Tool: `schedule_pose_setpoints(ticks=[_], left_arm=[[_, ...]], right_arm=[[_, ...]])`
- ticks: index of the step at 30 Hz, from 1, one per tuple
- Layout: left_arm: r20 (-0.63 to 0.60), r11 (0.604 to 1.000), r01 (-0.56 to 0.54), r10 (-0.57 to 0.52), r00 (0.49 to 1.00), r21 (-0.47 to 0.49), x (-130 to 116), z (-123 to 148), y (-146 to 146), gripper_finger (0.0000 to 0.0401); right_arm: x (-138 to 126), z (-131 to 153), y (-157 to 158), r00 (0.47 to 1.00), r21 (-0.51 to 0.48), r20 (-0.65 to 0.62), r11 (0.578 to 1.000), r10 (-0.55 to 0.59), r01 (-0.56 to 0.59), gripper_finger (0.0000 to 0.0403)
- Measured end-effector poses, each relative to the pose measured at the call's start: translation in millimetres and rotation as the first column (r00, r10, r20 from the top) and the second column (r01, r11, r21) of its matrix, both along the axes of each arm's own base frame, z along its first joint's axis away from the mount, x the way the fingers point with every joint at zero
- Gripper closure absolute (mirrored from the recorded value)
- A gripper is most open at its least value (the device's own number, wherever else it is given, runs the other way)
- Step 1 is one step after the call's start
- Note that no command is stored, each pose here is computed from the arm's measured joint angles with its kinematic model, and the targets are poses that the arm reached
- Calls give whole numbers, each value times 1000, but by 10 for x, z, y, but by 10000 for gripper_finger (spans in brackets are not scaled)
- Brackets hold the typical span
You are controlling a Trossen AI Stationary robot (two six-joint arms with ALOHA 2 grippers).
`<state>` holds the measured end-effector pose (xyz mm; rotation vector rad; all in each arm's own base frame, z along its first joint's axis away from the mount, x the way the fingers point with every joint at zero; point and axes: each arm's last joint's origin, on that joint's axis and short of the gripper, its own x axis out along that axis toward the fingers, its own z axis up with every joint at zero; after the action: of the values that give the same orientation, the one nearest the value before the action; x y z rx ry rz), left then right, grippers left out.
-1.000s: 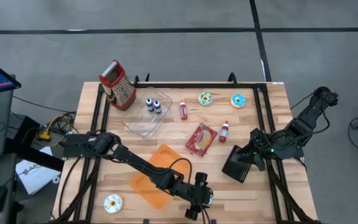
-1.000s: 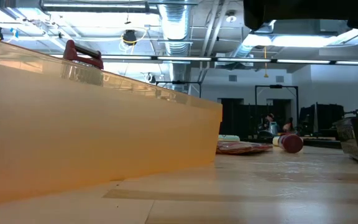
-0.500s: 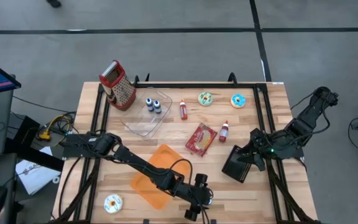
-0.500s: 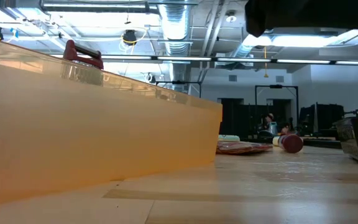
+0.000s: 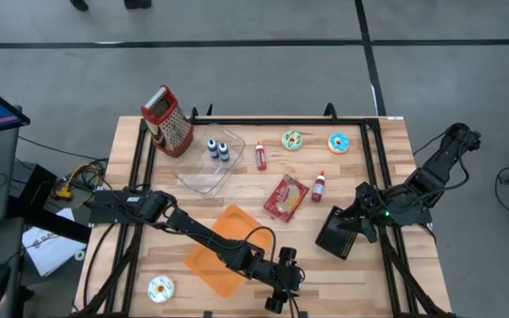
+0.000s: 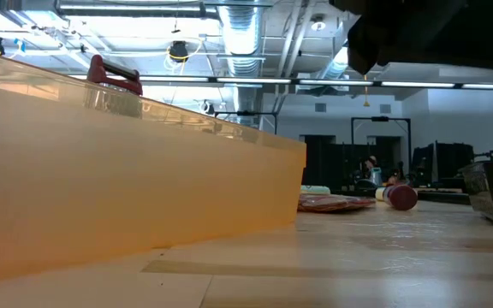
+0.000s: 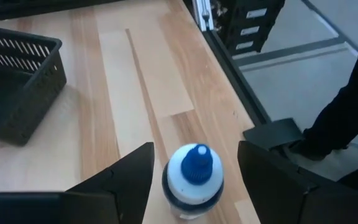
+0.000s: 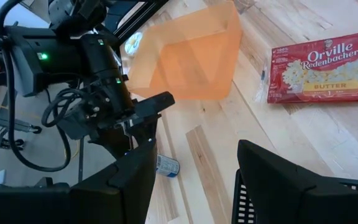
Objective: Pick & Place Food Item
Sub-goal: Put the blue food coloring bottle into the transparent bin
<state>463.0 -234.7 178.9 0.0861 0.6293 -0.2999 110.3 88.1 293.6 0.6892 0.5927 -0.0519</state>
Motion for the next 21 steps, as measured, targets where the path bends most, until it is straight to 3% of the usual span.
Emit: schedule_pose_setpoints(ticks=[21], left_arm=[[-39,997,-58,56,998,-55,-8,-3,17,292]], right_arm=[[-1,-1,-1,1000,-2,-1,1000,0,0,187]])
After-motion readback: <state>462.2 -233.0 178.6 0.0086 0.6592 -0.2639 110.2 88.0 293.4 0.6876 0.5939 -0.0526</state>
